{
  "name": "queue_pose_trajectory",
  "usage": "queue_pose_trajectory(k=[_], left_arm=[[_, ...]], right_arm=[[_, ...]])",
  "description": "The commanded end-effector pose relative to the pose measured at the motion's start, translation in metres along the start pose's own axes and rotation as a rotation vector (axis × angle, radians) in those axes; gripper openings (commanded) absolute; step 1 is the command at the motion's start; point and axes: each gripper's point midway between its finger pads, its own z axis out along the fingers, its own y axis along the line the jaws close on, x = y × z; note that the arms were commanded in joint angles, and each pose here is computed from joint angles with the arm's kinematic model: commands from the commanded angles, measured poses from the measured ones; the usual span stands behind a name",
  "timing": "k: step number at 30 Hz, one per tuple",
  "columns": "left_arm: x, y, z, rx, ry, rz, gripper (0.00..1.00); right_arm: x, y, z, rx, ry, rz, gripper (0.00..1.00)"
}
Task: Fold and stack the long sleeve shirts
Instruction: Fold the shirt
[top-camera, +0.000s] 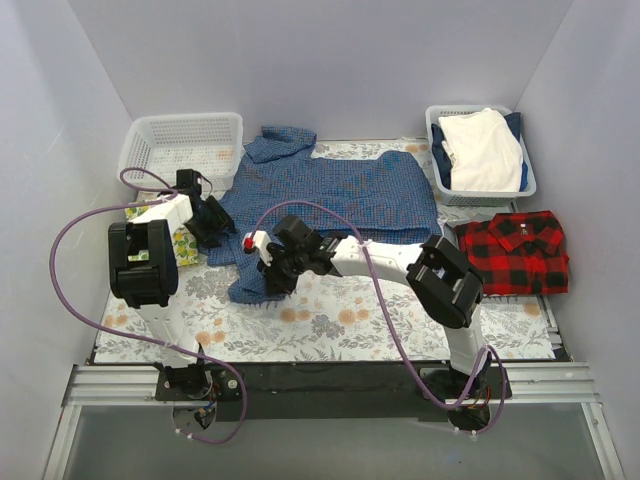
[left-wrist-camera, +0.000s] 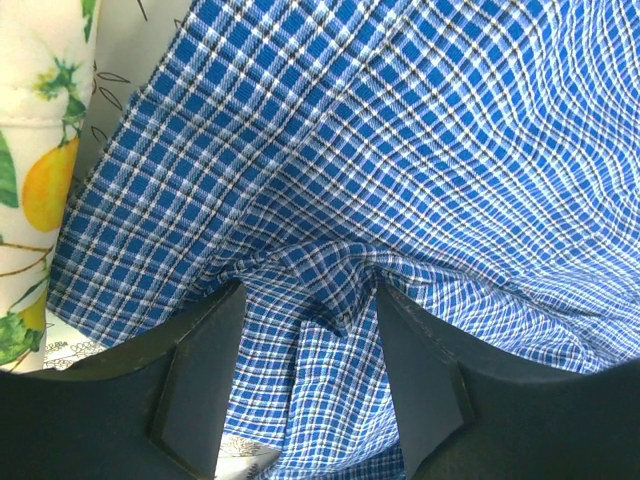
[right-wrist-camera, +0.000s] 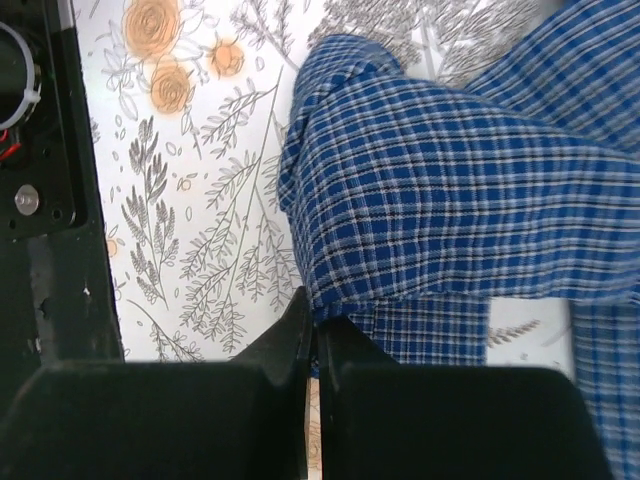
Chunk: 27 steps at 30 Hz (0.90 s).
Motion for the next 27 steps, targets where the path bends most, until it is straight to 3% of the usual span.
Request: queue_pose_trajectory(k=[1,5,14,20,25,27], left_arm=[[0.013,0.026,-0.009,-0.068,0.013,0.021,0.55],[-0.001,0.017,-0.043,-0.029,-0.094,0.032,0.58],[-0.009,0.011,-0.071,0.008,-0.19,-0.003,0.63],[-0.015,0.01,-0.081,0.009,-0.224,-0.005,0.64],[0.005,0.018,-0.065,0.002,-0.147,-0.005,0.64],[0.012,0.02,-0.058,0.003,-0.119,0.002,0.64]], right_arm=[[-0.088,-0.004,-0.055,0.131,-0.188,-0.115,0.01],[-0.122,-0.041,-0.091,0.271,-0.264,-0.071,0.01],[-0.184,-0.142,-0.162,0.507,-0.419,0.037,0.01],[-0.184,-0.196,-0.148,0.477,-0.442,0.128,0.01],[-0.165,-0.215,-0.115,0.408,-0.4,0.198,0.02],[-0.151,-0.222,-0.11,0.438,-0.378,0.246,0.12]])
